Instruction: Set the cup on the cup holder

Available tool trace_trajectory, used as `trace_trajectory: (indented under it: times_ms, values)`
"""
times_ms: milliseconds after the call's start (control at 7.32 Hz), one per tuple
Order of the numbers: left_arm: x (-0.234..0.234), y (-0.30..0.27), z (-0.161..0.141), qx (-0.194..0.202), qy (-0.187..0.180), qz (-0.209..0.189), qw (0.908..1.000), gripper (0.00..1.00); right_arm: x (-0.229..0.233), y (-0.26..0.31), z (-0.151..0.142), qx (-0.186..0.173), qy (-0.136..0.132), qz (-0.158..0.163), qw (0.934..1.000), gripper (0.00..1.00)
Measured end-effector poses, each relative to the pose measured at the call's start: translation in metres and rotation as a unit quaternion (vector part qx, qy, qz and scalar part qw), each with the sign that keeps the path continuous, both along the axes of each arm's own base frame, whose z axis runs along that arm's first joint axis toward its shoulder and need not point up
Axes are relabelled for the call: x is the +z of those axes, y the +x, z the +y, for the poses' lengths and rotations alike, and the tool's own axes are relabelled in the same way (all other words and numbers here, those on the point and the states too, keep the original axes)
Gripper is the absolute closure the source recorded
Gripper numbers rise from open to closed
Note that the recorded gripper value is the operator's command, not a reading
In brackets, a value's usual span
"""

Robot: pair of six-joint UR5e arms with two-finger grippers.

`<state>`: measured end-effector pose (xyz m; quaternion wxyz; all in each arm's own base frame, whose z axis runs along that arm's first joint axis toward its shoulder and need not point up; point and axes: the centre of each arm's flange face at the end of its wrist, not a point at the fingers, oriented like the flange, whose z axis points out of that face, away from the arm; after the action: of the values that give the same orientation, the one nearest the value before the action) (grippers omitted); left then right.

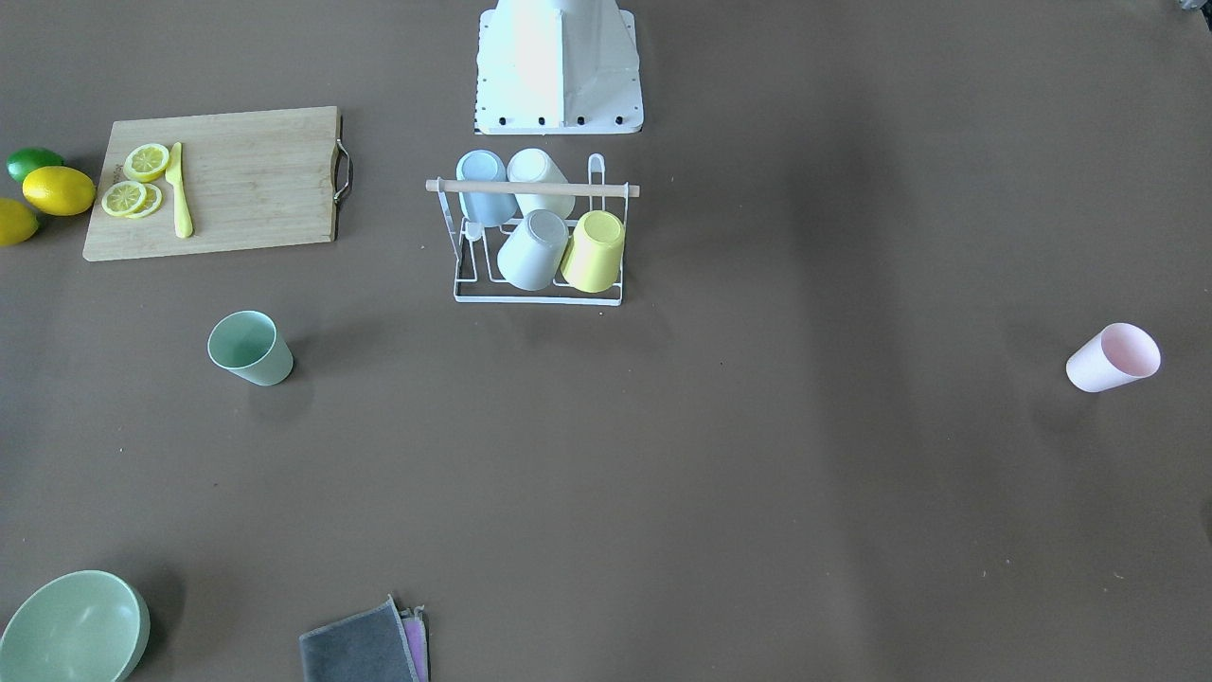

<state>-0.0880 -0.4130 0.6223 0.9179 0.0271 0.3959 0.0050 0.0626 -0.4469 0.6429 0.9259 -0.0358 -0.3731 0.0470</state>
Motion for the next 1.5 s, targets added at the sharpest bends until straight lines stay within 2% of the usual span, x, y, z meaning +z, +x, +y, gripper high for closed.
trace_trajectory:
  times_ms: [410,956,1502]
  values:
    - [0.005,0.0,0.006,0.005,0.025,-0.004,0.9997,0.01,-0.007,0.002,-0.009,0.0,0.01,0.013,0.9999,0.0]
    - [0.01,0.005,0.008,0.008,0.029,-0.002,0.9995,0.01,-0.01,0.003,-0.012,-0.001,0.014,0.018,0.9997,0.0]
    - [0.007,0.044,-0.004,0.057,0.035,-0.005,0.9978,0.01,-0.01,0.003,-0.012,0.001,0.012,0.019,0.9998,0.0]
